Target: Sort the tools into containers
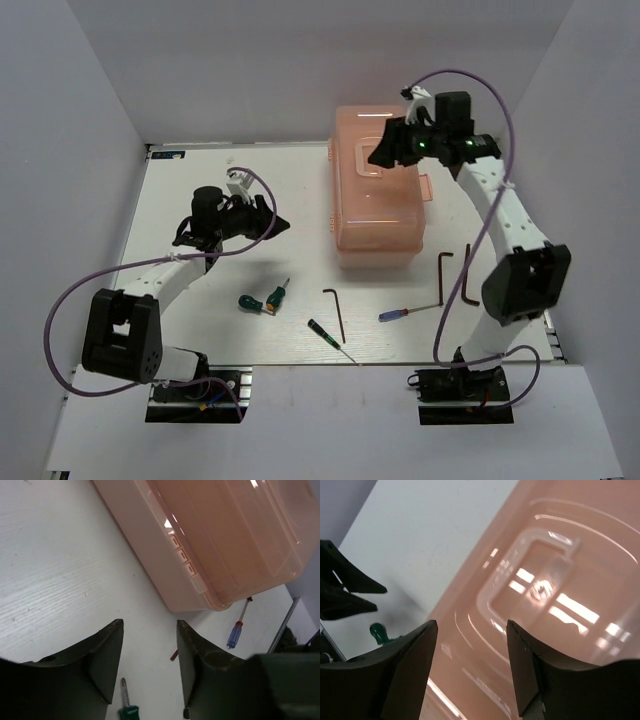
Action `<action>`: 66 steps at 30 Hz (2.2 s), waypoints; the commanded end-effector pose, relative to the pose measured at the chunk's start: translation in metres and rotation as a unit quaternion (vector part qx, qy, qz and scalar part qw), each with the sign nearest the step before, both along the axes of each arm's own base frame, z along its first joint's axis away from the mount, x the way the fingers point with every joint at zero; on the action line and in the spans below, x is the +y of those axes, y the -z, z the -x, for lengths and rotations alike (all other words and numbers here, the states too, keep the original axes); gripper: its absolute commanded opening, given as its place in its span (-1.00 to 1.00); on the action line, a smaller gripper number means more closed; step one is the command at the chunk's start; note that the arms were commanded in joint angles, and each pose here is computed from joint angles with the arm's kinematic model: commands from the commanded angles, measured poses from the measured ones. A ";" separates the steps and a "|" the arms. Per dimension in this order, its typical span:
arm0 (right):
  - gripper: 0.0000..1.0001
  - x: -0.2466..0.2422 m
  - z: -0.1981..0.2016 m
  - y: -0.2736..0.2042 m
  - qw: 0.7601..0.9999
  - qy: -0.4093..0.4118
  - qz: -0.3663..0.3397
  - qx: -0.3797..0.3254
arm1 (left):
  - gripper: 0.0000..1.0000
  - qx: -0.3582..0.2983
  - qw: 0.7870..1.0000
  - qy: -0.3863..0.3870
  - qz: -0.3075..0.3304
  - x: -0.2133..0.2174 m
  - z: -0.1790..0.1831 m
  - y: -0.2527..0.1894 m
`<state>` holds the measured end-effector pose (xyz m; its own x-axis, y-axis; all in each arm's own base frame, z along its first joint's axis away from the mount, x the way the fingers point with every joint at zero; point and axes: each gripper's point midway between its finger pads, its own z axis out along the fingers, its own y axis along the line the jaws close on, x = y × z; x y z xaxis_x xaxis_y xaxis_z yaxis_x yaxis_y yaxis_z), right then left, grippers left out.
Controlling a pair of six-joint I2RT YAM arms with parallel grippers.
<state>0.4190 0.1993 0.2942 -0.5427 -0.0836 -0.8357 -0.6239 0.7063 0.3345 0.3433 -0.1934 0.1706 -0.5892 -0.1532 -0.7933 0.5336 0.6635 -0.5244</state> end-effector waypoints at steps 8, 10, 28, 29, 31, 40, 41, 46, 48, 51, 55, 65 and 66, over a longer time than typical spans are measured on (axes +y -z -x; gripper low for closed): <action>0.22 0.055 -0.060 -0.005 0.994 0.095 -0.040 0.036 | 0.47 -0.061 0.995 0.043 0.068 -0.024 -0.027 -0.054; 0.25 0.052 -0.062 0.011 0.991 0.120 -0.023 0.051 | 0.57 -0.051 0.995 0.046 0.071 -0.027 -0.033 -0.048; 0.25 0.058 -0.056 0.077 0.971 0.175 0.005 0.165 | 0.62 -0.108 0.981 0.094 0.133 -0.054 -0.060 -0.108; 0.25 0.059 -0.055 0.077 0.970 0.175 0.003 0.168 | 0.62 -0.108 0.980 0.100 0.134 -0.059 -0.060 -0.108; 0.25 0.062 -0.050 0.078 0.969 0.167 -0.007 0.184 | 0.62 -0.118 0.978 0.105 0.135 -0.061 -0.063 -0.118; 0.14 0.073 -0.041 0.028 0.975 0.119 -0.083 0.171 | 0.62 -0.126 0.973 0.130 0.143 -0.085 -0.077 -0.134; 0.14 0.071 -0.043 0.022 0.975 0.119 -0.089 0.166 | 0.62 -0.121 0.972 0.140 0.143 -0.092 -0.076 -0.130; 0.11 0.070 -0.040 0.005 0.975 0.104 -0.112 0.162 | 0.59 -0.116 0.970 0.154 0.144 -0.109 -0.082 -0.134; 0.11 0.072 -0.038 0.001 0.974 0.098 -0.121 0.166 | 0.59 -0.113 0.970 0.161 0.145 -0.121 -0.082 -0.134; 0.11 0.071 -0.036 -0.003 0.972 0.094 -0.131 0.170 | 0.57 -0.109 0.969 0.168 0.143 -0.133 -0.082 -0.137; 0.08 0.069 -0.034 -0.007 0.971 0.090 -0.139 0.172 | 0.57 -0.096 0.973 0.162 0.137 -0.145 -0.090 -0.123; 0.08 0.067 -0.035 -0.007 0.968 0.085 -0.152 0.182 | 0.47 -0.069 0.983 0.147 0.087 -0.185 -0.102 -0.106; 0.08 0.067 -0.035 -0.006 0.968 0.085 -0.152 0.182 | 0.47 -0.067 0.987 0.127 0.078 -0.183 -0.110 -0.102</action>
<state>0.4750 0.2514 0.2578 -0.8007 0.2596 -0.5400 -0.2216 0.7090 0.6695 0.4456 -0.3734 0.2625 -0.5483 -0.1444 -0.8237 0.7533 0.3424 -0.5615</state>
